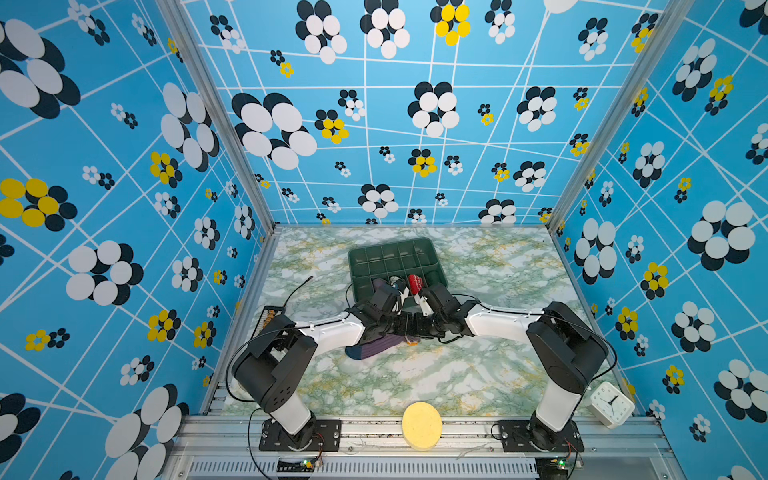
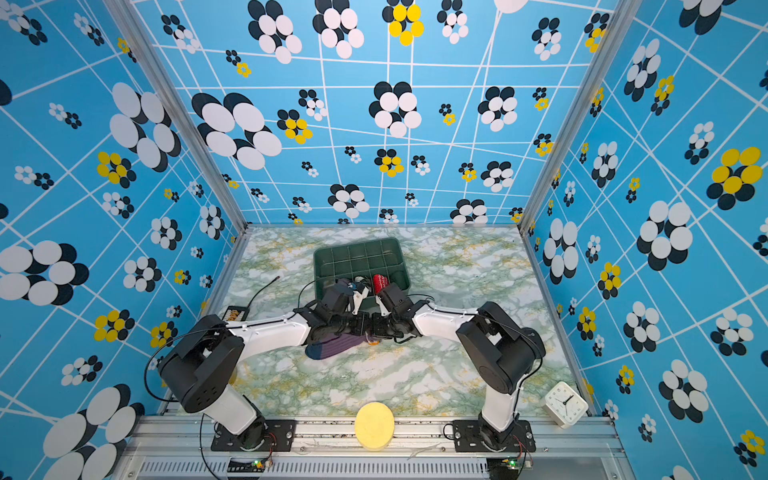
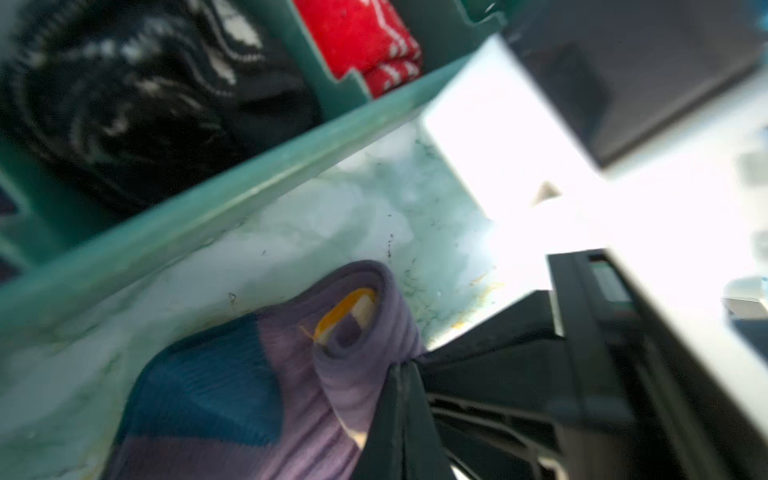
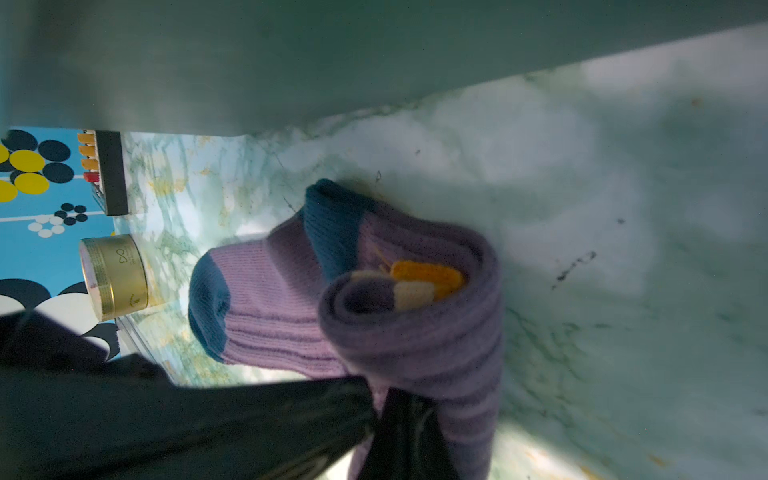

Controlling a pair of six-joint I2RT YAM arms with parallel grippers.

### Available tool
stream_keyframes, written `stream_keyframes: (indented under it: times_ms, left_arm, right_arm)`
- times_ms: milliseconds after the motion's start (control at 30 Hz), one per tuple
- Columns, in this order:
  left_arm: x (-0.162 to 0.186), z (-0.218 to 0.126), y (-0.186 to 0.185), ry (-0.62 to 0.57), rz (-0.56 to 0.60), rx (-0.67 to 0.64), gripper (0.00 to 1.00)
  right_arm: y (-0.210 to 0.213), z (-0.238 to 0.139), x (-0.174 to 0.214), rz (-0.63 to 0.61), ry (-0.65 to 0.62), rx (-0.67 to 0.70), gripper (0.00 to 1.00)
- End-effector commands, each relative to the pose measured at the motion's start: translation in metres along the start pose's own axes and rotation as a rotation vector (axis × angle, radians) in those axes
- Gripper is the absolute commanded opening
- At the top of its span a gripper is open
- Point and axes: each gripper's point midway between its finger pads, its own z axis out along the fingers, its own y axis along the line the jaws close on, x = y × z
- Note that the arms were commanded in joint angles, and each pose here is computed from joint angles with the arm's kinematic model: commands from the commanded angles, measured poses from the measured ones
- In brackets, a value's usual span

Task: Roll the socks
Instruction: 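Hold the rolled sock with both grippers and tighten the roll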

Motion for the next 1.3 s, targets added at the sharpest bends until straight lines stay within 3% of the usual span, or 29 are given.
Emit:
stream_keyframes:
  times_ms: [0,367,700,1267]
  left_arm:
    - [0.005,0.01,0.005,0.024,0.003,-0.026,0.0]
    - [0.018,0.032,0.027,0.045,-0.014,-0.092,0.0]
    - [0.041,0.037,0.036,0.105,-0.047,-0.087,0.0]
    - [0.057,0.038,0.035,0.14,-0.107,-0.019,0.0]
  right_arm:
    - [-0.077,0.009,0.052,0.06,0.155,0.284,0.07]
    - [-0.071,0.006,0.053,0.047,0.148,0.248,0.07]
    - [-0.025,-0.007,0.04,0.016,0.076,0.021,0.11]
    - [0.005,-0.021,0.031,0.032,0.018,-0.184,0.12]
